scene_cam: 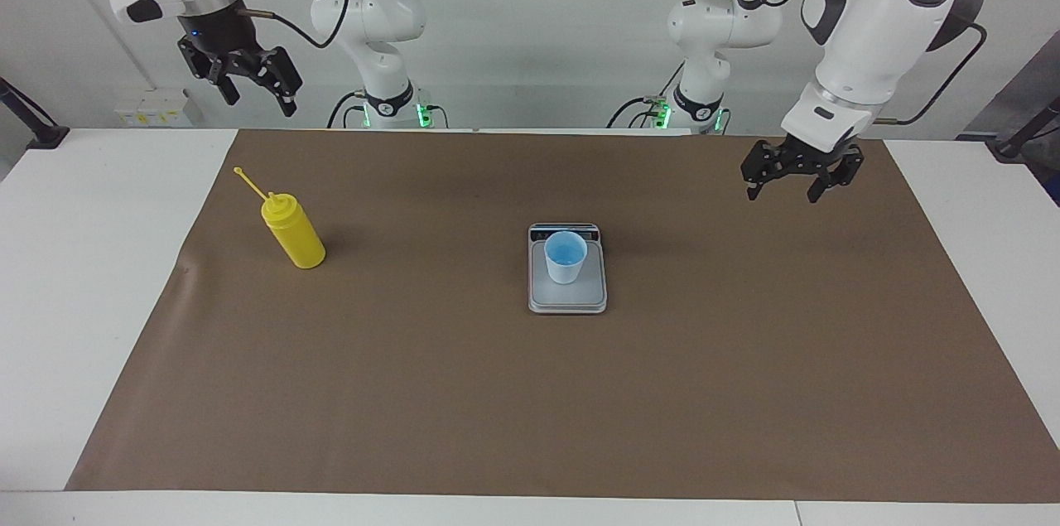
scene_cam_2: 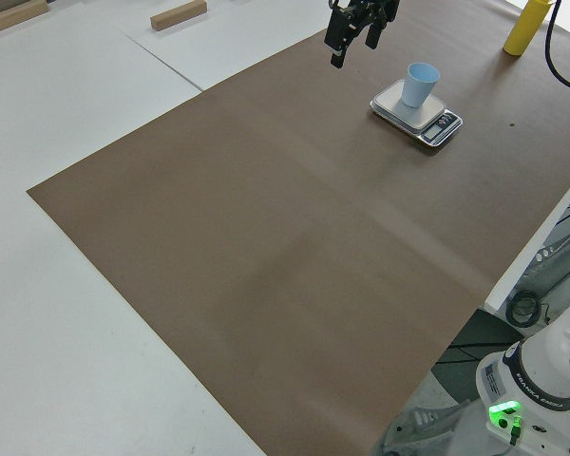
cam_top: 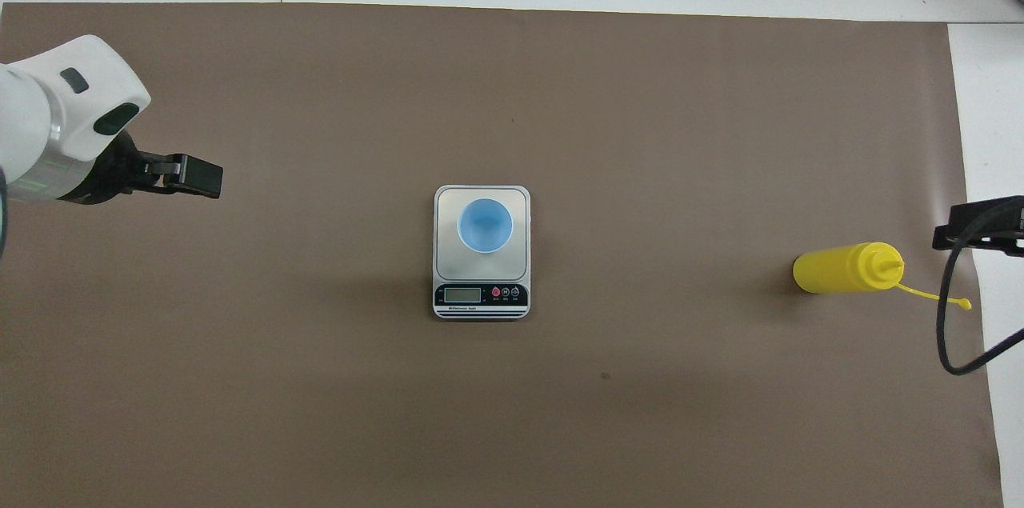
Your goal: Pour seasoning into cup on scale with both arms
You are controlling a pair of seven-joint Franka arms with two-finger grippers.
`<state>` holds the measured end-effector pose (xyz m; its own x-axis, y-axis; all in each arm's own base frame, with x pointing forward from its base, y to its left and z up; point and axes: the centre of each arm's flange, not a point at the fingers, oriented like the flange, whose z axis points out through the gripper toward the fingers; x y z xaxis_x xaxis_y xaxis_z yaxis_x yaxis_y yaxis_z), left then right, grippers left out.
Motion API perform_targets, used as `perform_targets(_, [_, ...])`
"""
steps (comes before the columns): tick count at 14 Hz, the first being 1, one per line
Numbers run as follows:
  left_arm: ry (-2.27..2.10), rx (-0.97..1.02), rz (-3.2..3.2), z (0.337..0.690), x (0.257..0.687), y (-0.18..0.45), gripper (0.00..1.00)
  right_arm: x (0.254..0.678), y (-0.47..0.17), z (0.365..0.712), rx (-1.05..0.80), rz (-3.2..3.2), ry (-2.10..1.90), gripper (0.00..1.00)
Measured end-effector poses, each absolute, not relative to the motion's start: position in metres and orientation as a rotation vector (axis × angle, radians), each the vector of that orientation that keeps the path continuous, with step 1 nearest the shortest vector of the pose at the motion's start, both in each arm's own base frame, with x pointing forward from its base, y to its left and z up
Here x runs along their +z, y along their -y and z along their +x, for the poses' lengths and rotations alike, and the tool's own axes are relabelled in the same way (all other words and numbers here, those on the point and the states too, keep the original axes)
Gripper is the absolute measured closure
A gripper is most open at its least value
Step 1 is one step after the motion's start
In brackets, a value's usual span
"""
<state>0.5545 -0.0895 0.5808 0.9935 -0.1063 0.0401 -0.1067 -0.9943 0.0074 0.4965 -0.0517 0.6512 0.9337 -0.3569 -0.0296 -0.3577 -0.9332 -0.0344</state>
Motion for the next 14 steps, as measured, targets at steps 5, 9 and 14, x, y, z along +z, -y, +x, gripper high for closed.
perform_targets(5, [0.179, 0.076, 3.149, 0.550, 0.609, 0.064, 0.00, 0.584, 0.130, 0.522, 0.152, -2.911, -0.821, 0.00])
perform_targets(9, [0.188, 0.035, 3.153, 0.544, 0.626, 0.052, 0.00, 0.540, 0.166, 0.533, 0.262, -2.764, -0.966, 0.00])
perform_targets(14, [0.146, -0.019, 3.132, 0.539, 0.627, 0.035, 0.00, 0.480, 0.205, 0.551, 0.443, -2.641, -1.085, 0.00])
